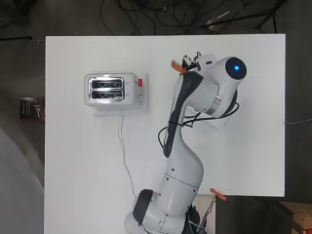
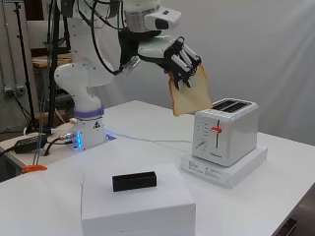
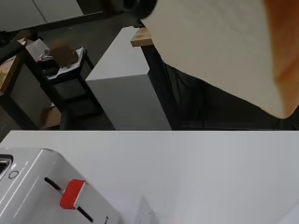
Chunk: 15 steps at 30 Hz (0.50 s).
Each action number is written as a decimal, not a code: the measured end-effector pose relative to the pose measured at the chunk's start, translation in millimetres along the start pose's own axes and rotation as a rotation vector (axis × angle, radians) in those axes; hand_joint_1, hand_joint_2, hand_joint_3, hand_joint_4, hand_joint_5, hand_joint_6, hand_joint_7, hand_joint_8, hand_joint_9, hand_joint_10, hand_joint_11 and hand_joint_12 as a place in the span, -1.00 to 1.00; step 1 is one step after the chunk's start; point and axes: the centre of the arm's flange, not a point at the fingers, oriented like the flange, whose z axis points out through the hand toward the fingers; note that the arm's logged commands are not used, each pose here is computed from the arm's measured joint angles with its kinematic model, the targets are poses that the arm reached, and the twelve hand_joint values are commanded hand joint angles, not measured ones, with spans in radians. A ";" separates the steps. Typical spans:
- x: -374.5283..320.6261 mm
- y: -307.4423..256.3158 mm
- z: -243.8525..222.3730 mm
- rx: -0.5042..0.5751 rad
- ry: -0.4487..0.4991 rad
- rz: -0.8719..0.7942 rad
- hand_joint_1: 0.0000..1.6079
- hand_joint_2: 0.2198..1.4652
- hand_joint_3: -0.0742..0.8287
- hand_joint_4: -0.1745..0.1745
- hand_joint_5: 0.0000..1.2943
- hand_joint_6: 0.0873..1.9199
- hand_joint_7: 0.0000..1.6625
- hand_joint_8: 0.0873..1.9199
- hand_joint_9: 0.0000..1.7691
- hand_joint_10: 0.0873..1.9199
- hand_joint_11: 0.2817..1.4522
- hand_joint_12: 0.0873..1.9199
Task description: Teleoperate dual arm-hand system to toast a bread
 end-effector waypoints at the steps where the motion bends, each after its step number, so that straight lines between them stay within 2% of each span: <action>1: 9.3 0.0 4.5 0.015 -0.001 -0.022 0.51 0.56 -0.84 -0.77 0.04 0.42 0.24 -0.05 0.57 -1.00 -0.31 -0.54; 2: 18.1 0.4 9.9 0.031 -0.007 -0.041 0.51 0.55 -0.83 -0.76 0.05 0.41 0.24 -0.06 0.56 -1.00 -0.29 -0.61; 5: 55.4 2.0 27.5 0.092 -0.041 -0.121 0.52 0.54 -0.83 -0.95 0.06 0.37 0.27 -0.08 0.56 -1.00 -0.22 -0.78; 7: 86.3 3.6 33.4 0.132 -0.053 -0.174 0.53 0.53 -0.84 -0.95 0.07 0.36 0.29 -0.10 0.56 -1.00 -0.20 -0.84; 10: 133.7 5.2 35.3 0.170 -0.060 -0.239 0.53 0.52 -0.83 -0.99 0.08 0.34 0.30 -0.11 0.58 -1.00 -0.16 -0.87; 15: 200.1 -7.6 21.6 0.128 -0.080 -0.353 0.53 0.54 -0.84 -1.00 0.04 0.35 0.27 -0.04 0.57 -1.00 -0.15 -0.88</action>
